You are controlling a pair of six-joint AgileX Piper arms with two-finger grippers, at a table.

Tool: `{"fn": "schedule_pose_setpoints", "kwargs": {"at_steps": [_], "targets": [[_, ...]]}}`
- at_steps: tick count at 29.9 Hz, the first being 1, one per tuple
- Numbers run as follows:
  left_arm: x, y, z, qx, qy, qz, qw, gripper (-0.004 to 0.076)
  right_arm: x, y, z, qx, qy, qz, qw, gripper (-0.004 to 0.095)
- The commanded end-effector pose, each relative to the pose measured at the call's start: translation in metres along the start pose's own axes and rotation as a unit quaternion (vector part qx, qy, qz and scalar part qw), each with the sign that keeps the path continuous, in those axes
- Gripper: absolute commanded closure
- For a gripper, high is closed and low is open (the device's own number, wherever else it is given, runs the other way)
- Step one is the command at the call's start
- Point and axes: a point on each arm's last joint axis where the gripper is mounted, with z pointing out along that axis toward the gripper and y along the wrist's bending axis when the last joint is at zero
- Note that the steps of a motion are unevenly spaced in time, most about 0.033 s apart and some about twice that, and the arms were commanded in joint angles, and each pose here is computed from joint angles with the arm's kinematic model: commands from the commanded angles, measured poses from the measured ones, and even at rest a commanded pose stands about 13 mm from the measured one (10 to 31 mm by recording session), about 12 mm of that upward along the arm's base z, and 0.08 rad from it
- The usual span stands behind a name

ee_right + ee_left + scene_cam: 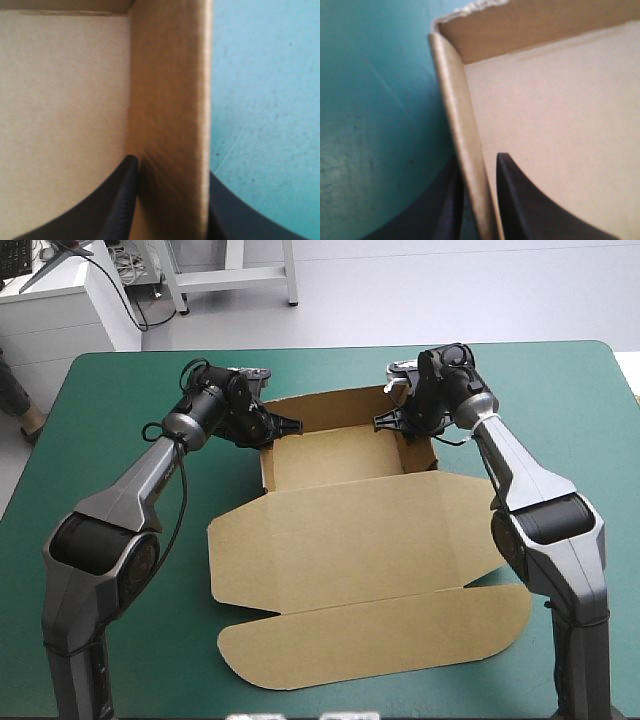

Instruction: Fold the box

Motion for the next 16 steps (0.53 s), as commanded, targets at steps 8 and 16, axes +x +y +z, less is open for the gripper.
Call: {"fn": "schedule_pose_setpoints", "kwargs": {"at_steps": [8,16], "targets": [[-0.010,-0.010,-0.057,0.035,-0.015,-0.001,0.999,0.0346,-0.011,0.001,-0.059,-0.009,-0.078,-0.006,0.997,0.0364],[-0.012,-0.004,-0.073,0.001,-0.014,0.009,1.000,0.0346,-0.010,-0.004,-0.085,0.013,-0.106,-0.025,0.994,0.0362]]}}
